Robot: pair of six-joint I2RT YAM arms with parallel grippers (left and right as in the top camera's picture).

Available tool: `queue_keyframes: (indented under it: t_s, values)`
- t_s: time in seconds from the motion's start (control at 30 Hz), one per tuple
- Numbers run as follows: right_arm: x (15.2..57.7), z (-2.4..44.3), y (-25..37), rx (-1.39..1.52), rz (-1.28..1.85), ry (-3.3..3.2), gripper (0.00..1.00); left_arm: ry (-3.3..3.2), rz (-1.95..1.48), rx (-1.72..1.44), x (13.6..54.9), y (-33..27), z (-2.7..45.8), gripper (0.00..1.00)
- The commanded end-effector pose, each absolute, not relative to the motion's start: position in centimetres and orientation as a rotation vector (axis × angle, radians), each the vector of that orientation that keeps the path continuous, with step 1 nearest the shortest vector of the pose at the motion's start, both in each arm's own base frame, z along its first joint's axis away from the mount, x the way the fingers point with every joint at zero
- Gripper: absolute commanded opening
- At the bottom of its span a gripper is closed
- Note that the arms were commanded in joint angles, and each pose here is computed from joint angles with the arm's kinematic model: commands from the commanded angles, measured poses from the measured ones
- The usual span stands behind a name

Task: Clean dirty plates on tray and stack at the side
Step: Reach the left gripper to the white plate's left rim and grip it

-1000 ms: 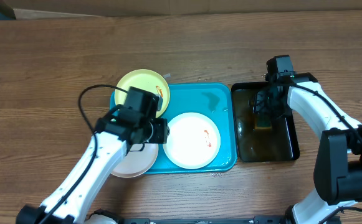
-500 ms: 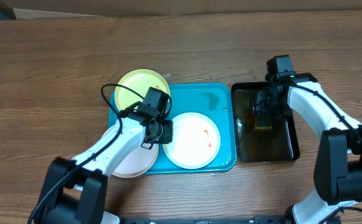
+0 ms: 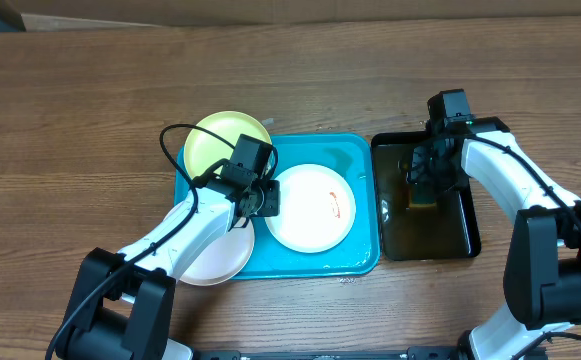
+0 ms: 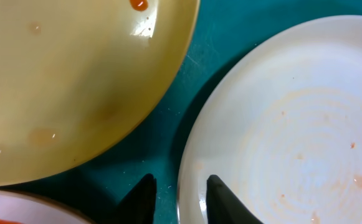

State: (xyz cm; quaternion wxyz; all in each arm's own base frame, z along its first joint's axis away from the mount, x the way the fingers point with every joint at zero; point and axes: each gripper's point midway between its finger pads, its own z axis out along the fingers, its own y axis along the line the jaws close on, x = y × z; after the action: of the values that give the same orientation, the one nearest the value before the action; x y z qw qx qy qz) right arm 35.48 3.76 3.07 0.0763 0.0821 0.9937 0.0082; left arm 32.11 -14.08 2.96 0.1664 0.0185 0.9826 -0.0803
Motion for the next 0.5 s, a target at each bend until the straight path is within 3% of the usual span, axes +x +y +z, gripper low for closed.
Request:
queue_keyframes:
  t_s: [0.0,0.13,0.23,0.47]
  values:
    - [35.4,3.1,3.9,0.238,0.020,2.981,0.58,2.803,-0.222,0.048,32.3,-14.1,3.2,0.31]
    - [35.4,3.1,3.9,0.238,0.021,2.982,0.58,2.855,-0.209,0.050,31.1,-13.8,2.8,0.32]
    - [35.1,2.8,3.9,0.240,0.018,2.992,0.57,2.860,-0.201,0.050,31.0,-13.7,2.8,0.40]
    - [34.0,1.3,4.3,0.237,0.065,3.011,0.53,2.855,-0.203,0.050,31.1,-13.7,2.8,0.39]
